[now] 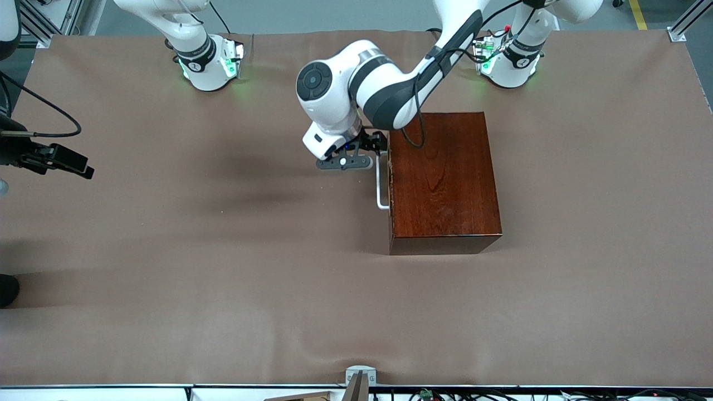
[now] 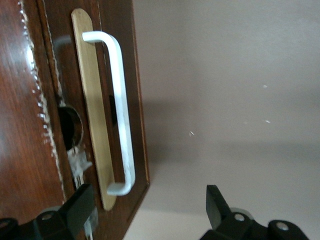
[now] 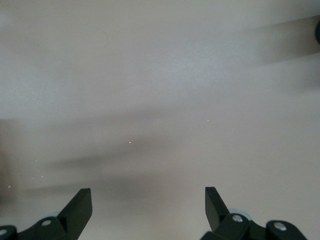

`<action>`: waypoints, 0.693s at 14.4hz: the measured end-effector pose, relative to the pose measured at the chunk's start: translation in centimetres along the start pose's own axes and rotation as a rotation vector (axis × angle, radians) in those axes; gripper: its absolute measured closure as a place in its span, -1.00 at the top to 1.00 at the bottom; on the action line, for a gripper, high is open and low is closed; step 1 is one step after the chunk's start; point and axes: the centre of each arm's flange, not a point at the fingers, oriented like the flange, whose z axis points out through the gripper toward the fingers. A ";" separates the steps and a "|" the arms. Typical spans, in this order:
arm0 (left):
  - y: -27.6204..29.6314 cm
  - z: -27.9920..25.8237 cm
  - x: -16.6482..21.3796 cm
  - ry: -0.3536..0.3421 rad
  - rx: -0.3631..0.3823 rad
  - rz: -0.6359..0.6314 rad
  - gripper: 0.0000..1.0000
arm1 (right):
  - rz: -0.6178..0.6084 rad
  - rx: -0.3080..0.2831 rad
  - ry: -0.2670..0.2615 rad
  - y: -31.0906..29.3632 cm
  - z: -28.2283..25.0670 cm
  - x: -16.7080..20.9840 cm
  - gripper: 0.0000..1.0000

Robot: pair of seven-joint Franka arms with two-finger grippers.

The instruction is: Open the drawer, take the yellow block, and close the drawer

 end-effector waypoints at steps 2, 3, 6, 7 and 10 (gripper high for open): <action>0.3 1.6 0.4 0.003 0.031 0.005 1.00 | 0.000 0.000 0.000 0.0 0.0 0.0 1.00; 0.4 2.3 0.5 -0.001 0.038 0.006 1.00 | 0.000 0.000 0.000 0.0 0.0 0.0 1.00; 0.8 3.0 0.8 0.006 0.026 0.007 1.00 | 0.002 0.000 0.000 0.1 0.0 0.0 1.00; 0.8 3.3 0.9 0.006 0.029 0.005 1.00 | 0.002 0.000 0.000 0.1 0.0 0.0 1.00; 0.7 4.5 1.6 -0.001 0.043 -0.003 1.00 | 0.002 -0.001 -0.006 0.1 0.3 0.2 1.00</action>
